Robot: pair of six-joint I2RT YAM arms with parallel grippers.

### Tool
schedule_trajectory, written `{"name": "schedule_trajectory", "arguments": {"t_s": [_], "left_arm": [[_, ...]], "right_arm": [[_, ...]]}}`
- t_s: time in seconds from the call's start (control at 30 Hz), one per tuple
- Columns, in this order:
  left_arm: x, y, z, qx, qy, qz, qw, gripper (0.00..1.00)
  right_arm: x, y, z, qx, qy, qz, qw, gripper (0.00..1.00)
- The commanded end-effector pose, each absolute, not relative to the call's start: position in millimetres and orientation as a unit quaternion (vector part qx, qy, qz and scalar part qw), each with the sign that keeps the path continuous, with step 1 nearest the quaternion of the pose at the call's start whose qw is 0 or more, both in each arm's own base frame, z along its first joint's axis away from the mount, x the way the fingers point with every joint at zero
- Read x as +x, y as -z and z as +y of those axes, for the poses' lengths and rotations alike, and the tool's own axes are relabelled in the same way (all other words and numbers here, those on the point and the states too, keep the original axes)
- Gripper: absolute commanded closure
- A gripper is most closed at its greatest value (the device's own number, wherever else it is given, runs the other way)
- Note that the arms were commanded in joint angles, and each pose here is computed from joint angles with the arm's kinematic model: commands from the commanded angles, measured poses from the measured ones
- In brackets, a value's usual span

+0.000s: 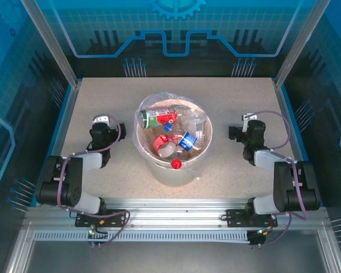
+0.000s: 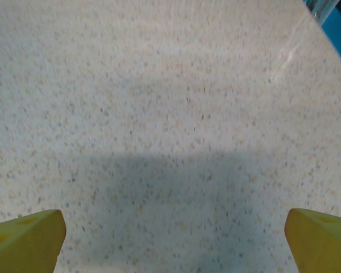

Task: Put the plastic bottles in the bin

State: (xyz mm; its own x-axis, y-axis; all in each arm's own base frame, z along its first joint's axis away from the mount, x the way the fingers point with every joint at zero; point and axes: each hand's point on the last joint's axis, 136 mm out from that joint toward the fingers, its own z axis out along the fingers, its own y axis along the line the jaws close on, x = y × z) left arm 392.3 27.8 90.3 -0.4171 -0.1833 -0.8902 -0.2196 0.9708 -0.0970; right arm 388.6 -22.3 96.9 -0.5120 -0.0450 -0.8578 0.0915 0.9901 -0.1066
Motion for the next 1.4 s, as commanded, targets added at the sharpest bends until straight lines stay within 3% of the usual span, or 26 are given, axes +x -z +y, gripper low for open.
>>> {"name": "schedule_trajectory", "arguments": {"t_s": [0.0, 0.4, 0.7, 0.87, 1.37], "left_arm": [[398, -105, 20, -0.091, -0.002, 0.819, 0.566, 0.01], [398, -96, 8, -0.061, 0.006, 0.812, 0.581, 0.01], [398, -96, 7, -0.059, 0.007, 0.812, 0.581, 0.01], [397, -95, 7, -0.058, 0.007, 0.812, 0.581, 0.01], [398, -96, 7, -0.057, 0.006, 0.811, 0.583, 0.01]], "right_arm": [[394, -112, -14, -0.012, 0.082, 0.843, 0.531, 0.0], [397, -112, 0, -0.039, 0.103, 0.842, 0.528, 0.0], [408, -103, 19, -0.031, 0.054, 0.836, 0.545, 0.0], [397, -102, 16, -0.028, 0.031, 0.8, 0.599, 0.0], [398, -99, 14, -0.024, 0.036, 0.81, 0.584, 0.0]]}}
